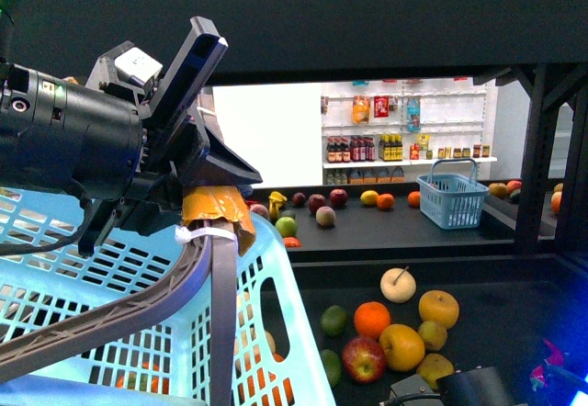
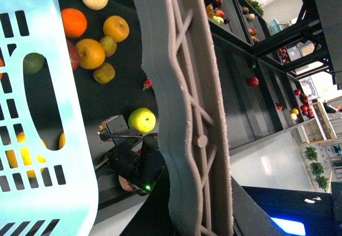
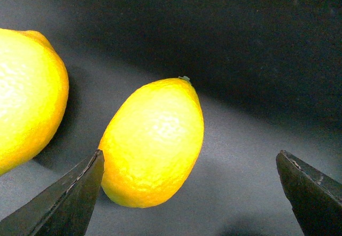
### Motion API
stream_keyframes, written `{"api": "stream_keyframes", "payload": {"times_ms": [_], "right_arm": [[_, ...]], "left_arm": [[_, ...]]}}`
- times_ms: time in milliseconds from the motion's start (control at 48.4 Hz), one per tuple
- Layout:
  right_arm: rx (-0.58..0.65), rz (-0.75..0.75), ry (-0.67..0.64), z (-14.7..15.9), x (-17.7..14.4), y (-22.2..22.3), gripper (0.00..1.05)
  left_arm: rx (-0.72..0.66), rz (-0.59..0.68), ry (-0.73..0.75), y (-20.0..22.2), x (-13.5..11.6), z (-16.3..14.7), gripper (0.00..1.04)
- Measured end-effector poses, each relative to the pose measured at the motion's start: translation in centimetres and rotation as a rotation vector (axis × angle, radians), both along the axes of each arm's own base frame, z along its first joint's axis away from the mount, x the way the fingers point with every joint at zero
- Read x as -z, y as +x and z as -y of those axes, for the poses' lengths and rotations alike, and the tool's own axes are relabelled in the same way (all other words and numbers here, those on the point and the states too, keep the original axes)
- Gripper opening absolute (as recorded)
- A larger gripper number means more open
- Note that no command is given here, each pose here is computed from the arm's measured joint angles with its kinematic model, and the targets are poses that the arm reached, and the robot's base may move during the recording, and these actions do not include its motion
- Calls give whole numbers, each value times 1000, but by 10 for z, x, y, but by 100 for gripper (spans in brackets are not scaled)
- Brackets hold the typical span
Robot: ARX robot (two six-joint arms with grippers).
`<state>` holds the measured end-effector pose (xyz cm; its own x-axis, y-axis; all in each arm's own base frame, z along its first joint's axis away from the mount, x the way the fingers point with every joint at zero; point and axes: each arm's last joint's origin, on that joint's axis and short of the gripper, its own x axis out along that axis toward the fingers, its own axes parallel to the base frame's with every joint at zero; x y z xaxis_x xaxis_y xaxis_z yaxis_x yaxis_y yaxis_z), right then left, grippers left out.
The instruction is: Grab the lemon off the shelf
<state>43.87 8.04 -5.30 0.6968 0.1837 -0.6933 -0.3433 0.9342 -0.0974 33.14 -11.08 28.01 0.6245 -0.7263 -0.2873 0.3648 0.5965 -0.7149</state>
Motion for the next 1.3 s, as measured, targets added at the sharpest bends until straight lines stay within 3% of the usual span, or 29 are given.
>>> {"api": "stream_keyframes", "payload": {"times_ms": [330,723,1012,1301], "right_arm": [[-12,-24,5,-19,14,2,97],[13,-57,-6,-21,24,4,97],[23,-57,6,-26,22,8,63],[63,-59,12,-12,9,2,58]], "left_arm": [[0,0,0,0,0,0,10],[0,0,0,0,0,0,10],[0,0,0,0,0,0,10],[0,0,0,0,0,0,10]]}}
